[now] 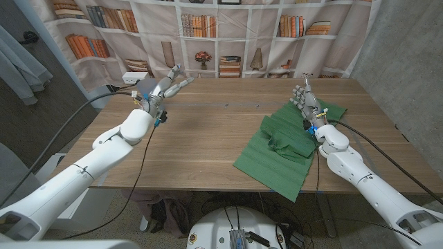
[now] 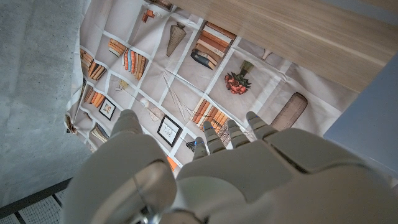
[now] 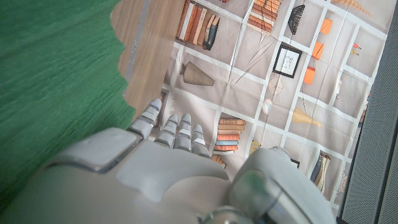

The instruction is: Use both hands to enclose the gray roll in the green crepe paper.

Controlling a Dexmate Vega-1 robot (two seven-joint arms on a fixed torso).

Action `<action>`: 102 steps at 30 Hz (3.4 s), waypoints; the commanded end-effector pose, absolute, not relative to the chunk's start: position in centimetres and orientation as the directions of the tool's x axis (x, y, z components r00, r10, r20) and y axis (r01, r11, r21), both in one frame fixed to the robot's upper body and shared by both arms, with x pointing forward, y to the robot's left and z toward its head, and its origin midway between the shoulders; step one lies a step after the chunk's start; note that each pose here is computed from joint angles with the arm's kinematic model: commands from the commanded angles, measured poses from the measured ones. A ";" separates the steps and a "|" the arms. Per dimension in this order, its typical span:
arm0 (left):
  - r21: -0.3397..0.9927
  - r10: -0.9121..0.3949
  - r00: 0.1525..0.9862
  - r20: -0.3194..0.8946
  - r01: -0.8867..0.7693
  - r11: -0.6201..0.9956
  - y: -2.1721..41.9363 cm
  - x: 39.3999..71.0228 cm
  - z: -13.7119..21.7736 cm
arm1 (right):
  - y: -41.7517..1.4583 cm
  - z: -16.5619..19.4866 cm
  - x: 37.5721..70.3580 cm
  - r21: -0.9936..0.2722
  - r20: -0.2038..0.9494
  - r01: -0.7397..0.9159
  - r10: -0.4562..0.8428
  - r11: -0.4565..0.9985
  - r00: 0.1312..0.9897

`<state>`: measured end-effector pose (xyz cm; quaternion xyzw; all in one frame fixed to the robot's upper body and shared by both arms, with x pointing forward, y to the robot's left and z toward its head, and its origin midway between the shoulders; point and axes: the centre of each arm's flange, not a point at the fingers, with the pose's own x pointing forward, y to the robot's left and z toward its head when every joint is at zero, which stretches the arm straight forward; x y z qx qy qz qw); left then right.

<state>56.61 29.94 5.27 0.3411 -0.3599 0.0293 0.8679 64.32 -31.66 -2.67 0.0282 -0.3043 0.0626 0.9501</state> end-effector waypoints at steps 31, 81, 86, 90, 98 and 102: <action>0.761 -0.015 0.816 0.578 -0.531 0.373 33.5 53.8 7.1 | -31.3 -3.5 64.5 0.020 0.581 -0.146 0.107 0.989 0.807; 0.754 0.027 0.767 0.641 -0.636 0.166 38.4 52.6 9.1 | -31.0 -3.4 64.8 0.013 0.571 -0.134 0.103 0.991 0.815; 0.747 0.023 0.754 0.656 -0.654 0.120 38.9 52.8 9.1 | -30.9 -3.4 64.8 0.012 0.570 -0.134 0.104 0.991 0.815; 0.700 -0.004 0.701 0.714 -0.712 0.056 38.9 53.1 8.7 | -30.8 -3.5 64.9 0.014 0.568 -0.137 0.105 0.990 0.817; 0.700 0.000 0.700 0.714 -0.714 0.034 39.5 53.6 8.7 | -30.8 -3.8 64.7 0.017 0.561 -0.130 0.098 0.991 0.822; 0.710 -0.002 0.710 0.704 -0.704 0.025 39.8 54.0 8.6 | -30.8 -3.9 64.7 0.017 0.559 -0.128 0.096 0.992 0.824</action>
